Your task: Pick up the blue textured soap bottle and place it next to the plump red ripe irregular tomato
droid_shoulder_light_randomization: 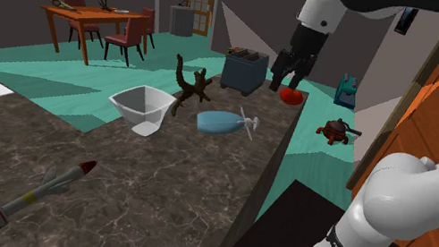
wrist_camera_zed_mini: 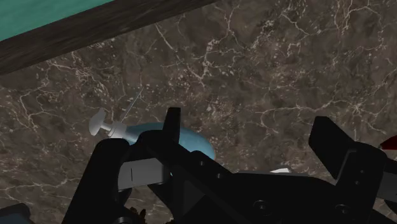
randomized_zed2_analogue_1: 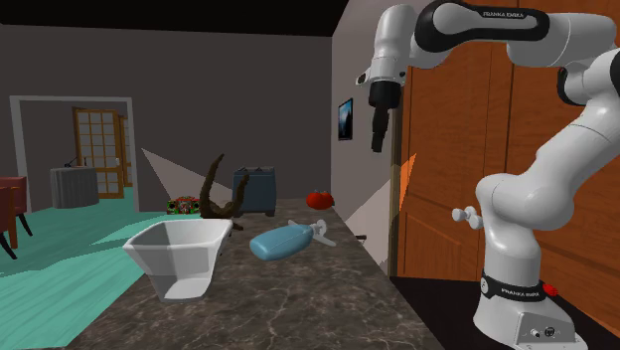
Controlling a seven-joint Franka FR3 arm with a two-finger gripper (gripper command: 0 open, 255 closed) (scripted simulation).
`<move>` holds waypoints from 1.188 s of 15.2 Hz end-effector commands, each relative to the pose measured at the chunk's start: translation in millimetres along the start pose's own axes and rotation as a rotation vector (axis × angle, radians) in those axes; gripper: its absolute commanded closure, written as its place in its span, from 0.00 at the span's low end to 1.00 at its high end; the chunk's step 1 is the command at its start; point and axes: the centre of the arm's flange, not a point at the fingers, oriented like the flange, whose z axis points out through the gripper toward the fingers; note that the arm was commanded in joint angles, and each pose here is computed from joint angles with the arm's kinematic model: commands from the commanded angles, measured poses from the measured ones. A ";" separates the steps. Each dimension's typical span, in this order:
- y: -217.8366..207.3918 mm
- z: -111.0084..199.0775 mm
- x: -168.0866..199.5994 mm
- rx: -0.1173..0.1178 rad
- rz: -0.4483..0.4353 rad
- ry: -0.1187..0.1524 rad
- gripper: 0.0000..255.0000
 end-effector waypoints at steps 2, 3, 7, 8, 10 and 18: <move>4.6 10.4 4.5 -0.015 -0.024 0.000 0.00; 9.2 20.7 9.1 -0.030 -0.048 -0.001 0.00; 27.9 61.2 28.7 -0.090 -0.145 -0.002 0.00; 32.7 71.1 33.8 -0.104 -0.169 -0.003 0.00; 42.3 90.8 44.5 -0.134 -0.217 -0.004 0.00; 80.9 166.9 91.6 -0.254 -0.410 -0.007 0.00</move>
